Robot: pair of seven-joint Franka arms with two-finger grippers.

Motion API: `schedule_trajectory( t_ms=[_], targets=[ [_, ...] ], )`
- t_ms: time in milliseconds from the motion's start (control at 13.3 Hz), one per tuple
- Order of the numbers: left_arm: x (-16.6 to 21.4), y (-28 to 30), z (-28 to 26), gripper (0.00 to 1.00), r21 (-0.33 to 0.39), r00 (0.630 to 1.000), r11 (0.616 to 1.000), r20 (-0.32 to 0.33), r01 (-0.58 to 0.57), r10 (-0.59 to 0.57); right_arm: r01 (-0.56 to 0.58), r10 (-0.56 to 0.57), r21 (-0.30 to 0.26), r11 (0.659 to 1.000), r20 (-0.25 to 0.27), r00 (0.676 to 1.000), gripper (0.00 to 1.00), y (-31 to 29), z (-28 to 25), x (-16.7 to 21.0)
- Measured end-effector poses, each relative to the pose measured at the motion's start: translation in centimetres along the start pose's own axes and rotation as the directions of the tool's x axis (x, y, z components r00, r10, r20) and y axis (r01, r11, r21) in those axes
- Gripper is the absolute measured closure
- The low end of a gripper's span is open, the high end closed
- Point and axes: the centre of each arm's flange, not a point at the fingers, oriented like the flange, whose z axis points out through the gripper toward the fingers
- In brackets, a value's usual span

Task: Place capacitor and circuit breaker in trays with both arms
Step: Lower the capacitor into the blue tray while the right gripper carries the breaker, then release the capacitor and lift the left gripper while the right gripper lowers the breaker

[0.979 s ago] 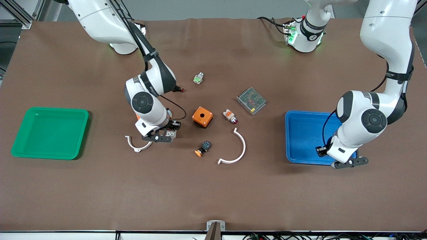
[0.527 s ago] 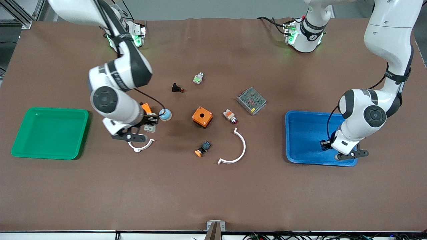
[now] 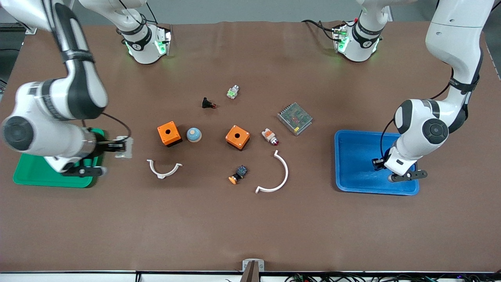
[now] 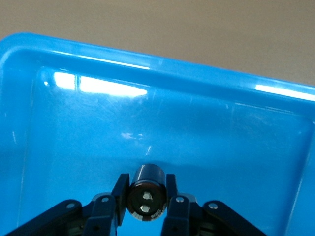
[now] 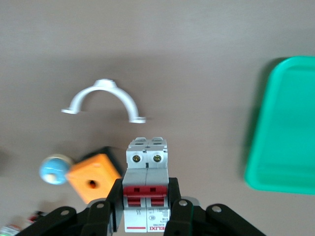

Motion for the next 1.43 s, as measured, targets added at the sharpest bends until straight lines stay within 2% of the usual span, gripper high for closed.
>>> schedule_trajectory(
  t_ms=[301,377,452,603,753,904,979,1205,1432],
  targets=[
    [-0.5,0.4,0.3,0.66,-0.003,1.000,1.000,0.006,-0.007,0.007,-0.029,0.029,0.025,0.999,-0.002,1.000,0.60,10.9,0.1,-1.0],
    [-0.5,0.4,0.3,0.60,-0.004,1.000,1.000,0.005,-0.008,0.008,-0.043,0.043,0.009,0.999,0.000,0.999,0.60,12.7,0.4,-1.2],
    [-0.5,0.5,0.3,0.60,-0.004,1.000,1.000,0.003,-0.008,0.008,-0.052,0.052,-0.020,0.998,0.000,0.999,0.60,14.1,0.7,-1.3],
    [-0.3,0.5,-0.1,0.47,-0.006,1.000,1.000,-0.010,-0.008,0.007,-0.069,0.069,-0.059,0.996,-0.004,0.998,0.60,16.5,1.8,-1.1],
    [0.5,0.5,-2.3,0.25,-0.010,0.999,1.000,-0.054,-0.006,0.005,-0.108,0.106,-0.062,0.992,-0.026,0.994,0.60,19.6,3.6,-1.0],
    [1.5,0.4,-6.9,0.04,-0.010,0.993,1.000,-0.120,-0.004,0.003,-0.147,0.145,-0.056,0.988,-0.032,0.989,0.60,23.1,5.9,-1.1],
    [1.7,0.4,-9.8,0.00,-0.005,0.990,1.000,-0.142,-0.003,0.002,-0.152,0.150,-0.067,0.986,-0.031,0.988,0.60,24.6,7.1,-1.2],
    [1.8,0.4,-19.1,0.00,0.017,0.985,1.000,-0.174,0.001,0.002,-0.162,0.161,-0.090,0.983,-0.011,0.987,0.60,27.6,10.2,-1.4],
    [1.5,0.9,-29.2,0.00,0.034,0.992,0.999,-0.125,0.015,-0.011,-0.165,0.166,-0.082,0.983,0.001,0.986,0.60,28.6,12.3,-1.3]
  ],
)
